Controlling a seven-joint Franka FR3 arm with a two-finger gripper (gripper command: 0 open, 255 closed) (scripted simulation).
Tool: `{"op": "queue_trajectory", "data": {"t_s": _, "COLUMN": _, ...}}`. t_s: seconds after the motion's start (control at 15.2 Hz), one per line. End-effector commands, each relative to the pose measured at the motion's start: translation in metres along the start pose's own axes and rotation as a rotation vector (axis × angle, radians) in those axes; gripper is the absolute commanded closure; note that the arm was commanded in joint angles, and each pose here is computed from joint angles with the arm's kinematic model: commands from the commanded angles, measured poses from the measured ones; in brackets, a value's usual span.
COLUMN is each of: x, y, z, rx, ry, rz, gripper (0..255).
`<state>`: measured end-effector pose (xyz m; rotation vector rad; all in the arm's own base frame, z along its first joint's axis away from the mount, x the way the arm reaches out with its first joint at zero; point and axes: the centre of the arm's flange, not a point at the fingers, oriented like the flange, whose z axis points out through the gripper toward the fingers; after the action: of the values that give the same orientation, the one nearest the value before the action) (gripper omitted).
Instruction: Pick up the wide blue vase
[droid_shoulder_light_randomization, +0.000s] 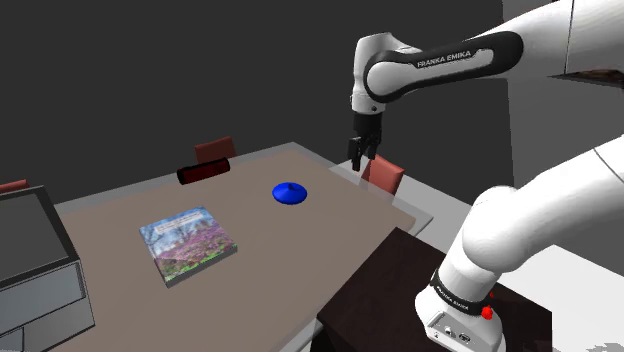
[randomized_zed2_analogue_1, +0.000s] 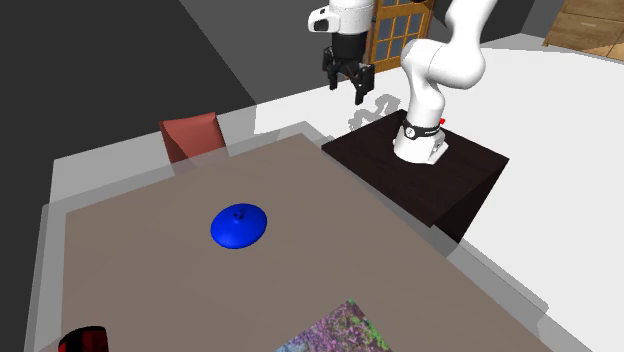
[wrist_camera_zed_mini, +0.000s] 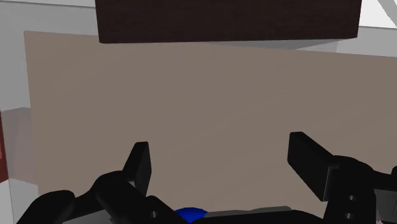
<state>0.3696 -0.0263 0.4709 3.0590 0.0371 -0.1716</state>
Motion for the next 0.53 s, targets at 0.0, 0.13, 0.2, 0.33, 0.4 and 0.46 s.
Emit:
{"op": "queue_trajectory", "data": {"t_s": 0.0, "x": 0.022, "y": 0.002, "z": 0.015, "rx": 0.001, "ry": 0.016, "rz": 0.005, "gripper": 0}}
{"op": "queue_trajectory", "data": {"t_s": 0.13, "x": 0.042, "y": 0.004, "z": 0.029, "rx": 0.002, "ry": 0.029, "rz": 0.01, "gripper": 0}}
{"op": "queue_trajectory", "data": {"t_s": 0.2, "x": 0.052, "y": 0.005, "z": 0.036, "rx": 0.003, "ry": 0.036, "rz": 0.012, "gripper": 0}}
{"op": "queue_trajectory", "data": {"t_s": 0.33, "x": 0.073, "y": 0.007, "z": 0.049, "rx": 0.004, "ry": 0.049, "rz": 0.017, "gripper": 0}}
{"op": "queue_trajectory", "data": {"t_s": 0.4, "x": 0.083, "y": 0.008, "z": 0.056, "rx": 0.005, "ry": 0.056, "rz": 0.019, "gripper": 0}}
{"op": "queue_trajectory", "data": {"t_s": 0.46, "x": 0.094, "y": 0.009, "z": 0.063, "rx": 0.006, "ry": 0.062, "rz": 0.021, "gripper": 0}}
